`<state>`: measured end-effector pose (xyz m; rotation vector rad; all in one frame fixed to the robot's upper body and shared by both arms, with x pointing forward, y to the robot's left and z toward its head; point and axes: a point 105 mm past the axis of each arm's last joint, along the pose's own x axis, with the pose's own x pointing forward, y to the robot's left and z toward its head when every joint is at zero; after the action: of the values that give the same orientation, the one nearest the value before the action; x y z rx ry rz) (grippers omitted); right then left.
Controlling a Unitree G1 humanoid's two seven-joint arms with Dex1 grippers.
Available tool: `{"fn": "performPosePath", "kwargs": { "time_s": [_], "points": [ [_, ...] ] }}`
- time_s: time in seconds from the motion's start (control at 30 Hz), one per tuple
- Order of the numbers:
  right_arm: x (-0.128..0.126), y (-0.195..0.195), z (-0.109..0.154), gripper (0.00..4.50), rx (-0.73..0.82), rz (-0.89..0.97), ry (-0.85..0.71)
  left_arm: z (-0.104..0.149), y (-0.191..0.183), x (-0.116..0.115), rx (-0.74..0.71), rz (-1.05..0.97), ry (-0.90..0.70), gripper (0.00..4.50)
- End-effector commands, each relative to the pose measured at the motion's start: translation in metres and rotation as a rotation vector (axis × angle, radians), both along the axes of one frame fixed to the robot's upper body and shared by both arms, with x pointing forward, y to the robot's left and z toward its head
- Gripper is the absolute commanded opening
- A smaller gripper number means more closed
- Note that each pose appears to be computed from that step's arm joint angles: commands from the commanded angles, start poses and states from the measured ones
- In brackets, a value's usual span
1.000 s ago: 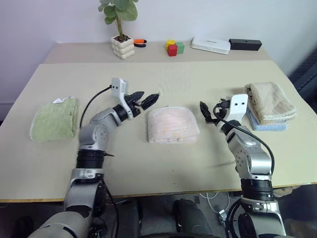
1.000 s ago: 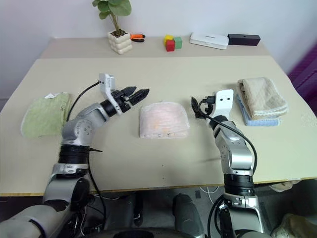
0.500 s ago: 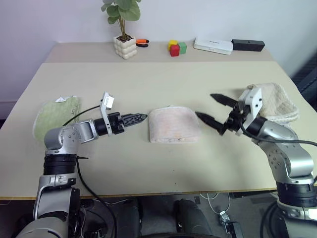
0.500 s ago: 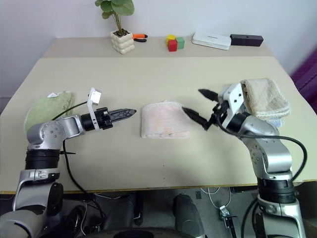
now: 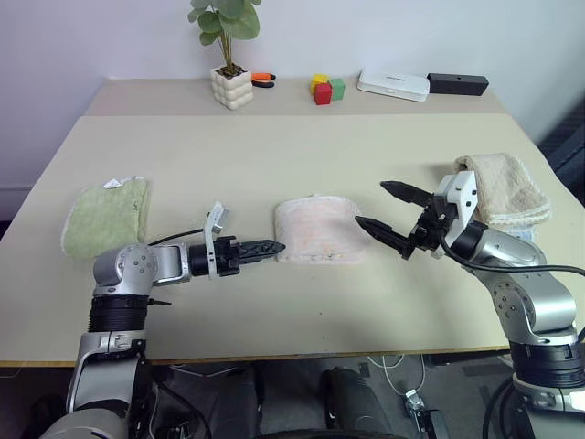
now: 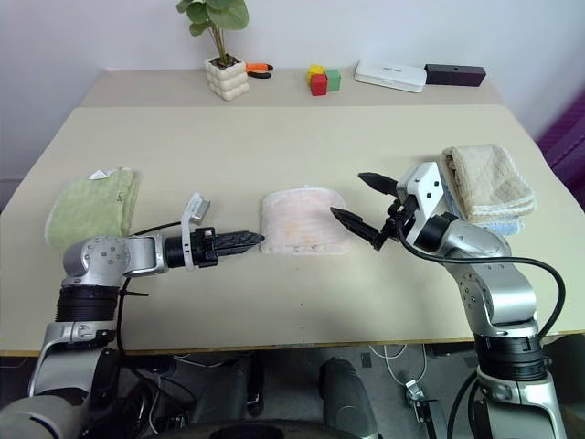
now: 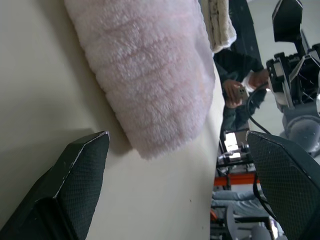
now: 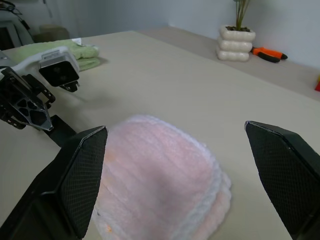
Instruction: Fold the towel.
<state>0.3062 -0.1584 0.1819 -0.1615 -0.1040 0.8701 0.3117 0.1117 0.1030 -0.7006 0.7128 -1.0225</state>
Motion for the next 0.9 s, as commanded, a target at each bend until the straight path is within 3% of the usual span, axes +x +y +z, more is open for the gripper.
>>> {"fn": "performPosePath", "kwargs": {
  "time_s": [0.03,0.47,0.6,0.73,0.9],
  "points": [
    [-0.004,0.005,0.014,4.47,-0.005,0.01,-0.073,-0.008,-0.001,0.012,0.037,0.076,-0.009,4.5],
    [0.0,0.008,0.016,4.47,-0.007,0.0,-0.087,-0.022,-0.048,0.014,-0.026,0.064,0.108,4.5],
    [0.0,0.008,0.016,4.47,-0.009,-0.007,-0.088,-0.035,-0.06,0.015,0.047,0.048,0.184,4.5],
    [0.0,0.007,0.017,4.47,-0.01,-0.014,-0.091,-0.03,-0.07,0.018,0.008,0.037,0.206,4.5],
    [-0.001,0.005,0.017,4.5,-0.017,-0.022,-0.092,-0.027,-0.076,0.024,-0.006,0.045,0.231,2.31]
  ]
}}
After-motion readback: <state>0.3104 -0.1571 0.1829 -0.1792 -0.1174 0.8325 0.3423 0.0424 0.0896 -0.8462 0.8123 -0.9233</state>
